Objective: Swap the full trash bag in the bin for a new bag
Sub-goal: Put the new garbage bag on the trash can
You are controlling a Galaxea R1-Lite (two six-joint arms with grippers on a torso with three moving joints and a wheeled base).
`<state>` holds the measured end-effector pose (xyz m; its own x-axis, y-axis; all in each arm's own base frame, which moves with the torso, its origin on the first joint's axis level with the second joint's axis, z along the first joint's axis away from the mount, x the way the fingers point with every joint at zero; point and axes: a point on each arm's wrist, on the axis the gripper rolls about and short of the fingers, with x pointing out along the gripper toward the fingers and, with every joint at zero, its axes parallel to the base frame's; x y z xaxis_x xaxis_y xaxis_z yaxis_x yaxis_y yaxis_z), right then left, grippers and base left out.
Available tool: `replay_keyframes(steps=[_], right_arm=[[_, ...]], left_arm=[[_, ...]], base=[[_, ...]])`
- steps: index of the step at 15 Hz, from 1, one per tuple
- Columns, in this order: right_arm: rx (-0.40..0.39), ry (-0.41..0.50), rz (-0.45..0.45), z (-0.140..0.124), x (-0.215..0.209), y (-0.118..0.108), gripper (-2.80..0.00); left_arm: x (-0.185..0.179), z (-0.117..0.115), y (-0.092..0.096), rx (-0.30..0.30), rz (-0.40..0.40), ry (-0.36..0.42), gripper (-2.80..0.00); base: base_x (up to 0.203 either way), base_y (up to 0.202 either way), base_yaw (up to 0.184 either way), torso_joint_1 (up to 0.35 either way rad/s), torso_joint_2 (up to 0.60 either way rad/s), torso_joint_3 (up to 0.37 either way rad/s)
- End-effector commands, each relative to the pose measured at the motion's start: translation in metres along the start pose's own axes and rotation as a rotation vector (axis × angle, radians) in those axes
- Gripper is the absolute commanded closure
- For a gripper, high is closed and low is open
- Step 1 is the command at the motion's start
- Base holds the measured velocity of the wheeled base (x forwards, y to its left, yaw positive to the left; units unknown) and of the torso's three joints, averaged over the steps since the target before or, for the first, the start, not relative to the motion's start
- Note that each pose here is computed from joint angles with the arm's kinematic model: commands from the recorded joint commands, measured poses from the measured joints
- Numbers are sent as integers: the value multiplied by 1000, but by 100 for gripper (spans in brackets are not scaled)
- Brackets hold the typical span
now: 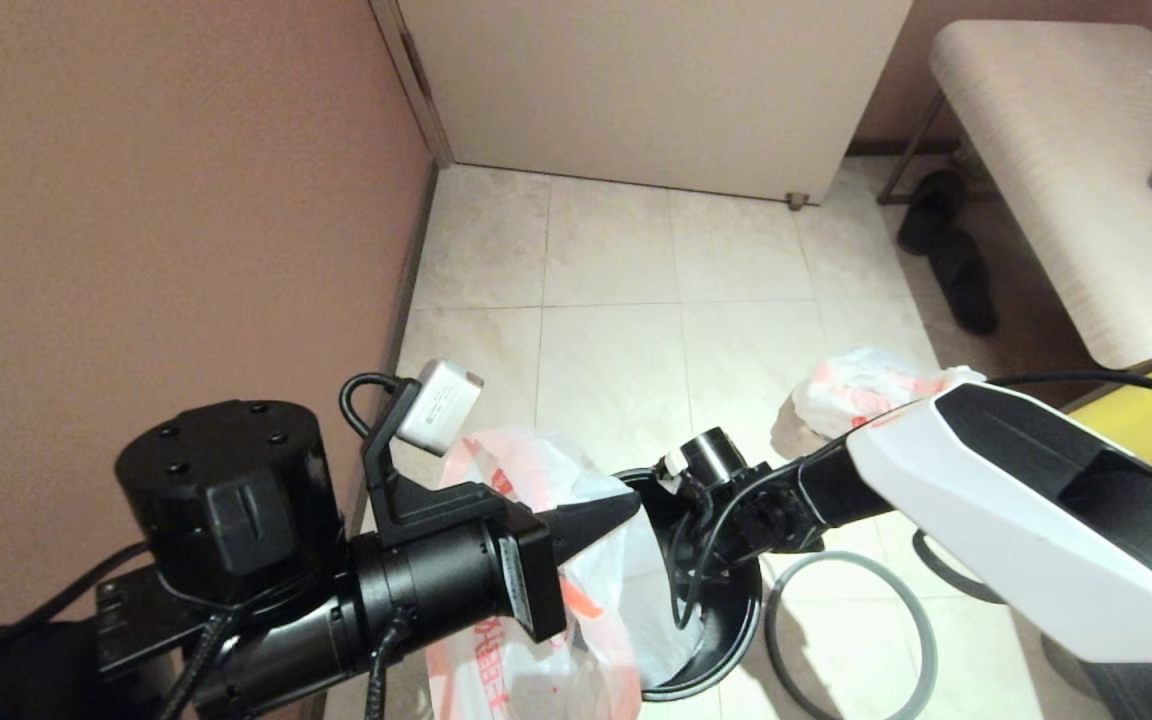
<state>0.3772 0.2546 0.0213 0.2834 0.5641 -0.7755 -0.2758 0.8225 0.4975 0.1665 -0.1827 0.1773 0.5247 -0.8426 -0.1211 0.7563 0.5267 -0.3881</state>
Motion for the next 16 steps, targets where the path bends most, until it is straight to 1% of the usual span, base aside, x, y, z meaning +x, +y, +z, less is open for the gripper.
replay_keyframes(steps=[1, 3, 4, 6, 7, 9, 11, 12, 13, 15, 16], right_arm=[[28, -38, 25, -1, -58, 22, 0], [120, 27, -23, -18, -90, 24, 0], [160, 53, -48, -28, -103, 22, 0], [193, 45, -60, -42, -133, 18, 0], [203, 24, -58, -48, -150, 16, 0], [223, -43, -49, -57, -180, 7, 0], [247, -154, -33, -62, -209, -8, 0], [255, -215, -25, -63, -221, -16, 0], [253, -260, -29, -62, -229, -24, 0], [198, -287, -50, -62, -236, -30, 0], [187, -294, -60, -62, -236, -30, 0]], left_arm=[[-14, 3, -4, -1, 7, 23, 0], [-26, -4, -4, -14, 33, 86, 0], [-29, -6, -4, -15, 39, 95, 0], [-34, -10, -4, -13, 37, 104, 0], [-32, -11, -5, -10, 31, 112, 0], [-19, -13, -7, 20, 23, 157, 0], [2, -12, -4, 50, 37, 208, 0], [17, -10, -2, 55, 46, 225, 0], [34, -9, 3, 55, 63, 243, 0], [65, -7, 12, 53, 107, 276, 0], [79, -10, 16, 49, 138, 311, 0]], base=[[0, 0, 0, 0, 0, 0], [0, 0, 0, 0, 0, 0], [0, 0, 0, 0, 0, 0], [0, 0, 0, 0, 0, 0], [0, 0, 0, 0, 0, 0], [0, 0, 0, 0, 0, 0], [0, 0, 0, 0, 0, 0], [0, 0, 0, 0, 0, 0], [0, 0, 0, 0, 0, 0], [0, 0, 0, 0, 0, 0], [0, 0, 0, 0, 0, 0]])
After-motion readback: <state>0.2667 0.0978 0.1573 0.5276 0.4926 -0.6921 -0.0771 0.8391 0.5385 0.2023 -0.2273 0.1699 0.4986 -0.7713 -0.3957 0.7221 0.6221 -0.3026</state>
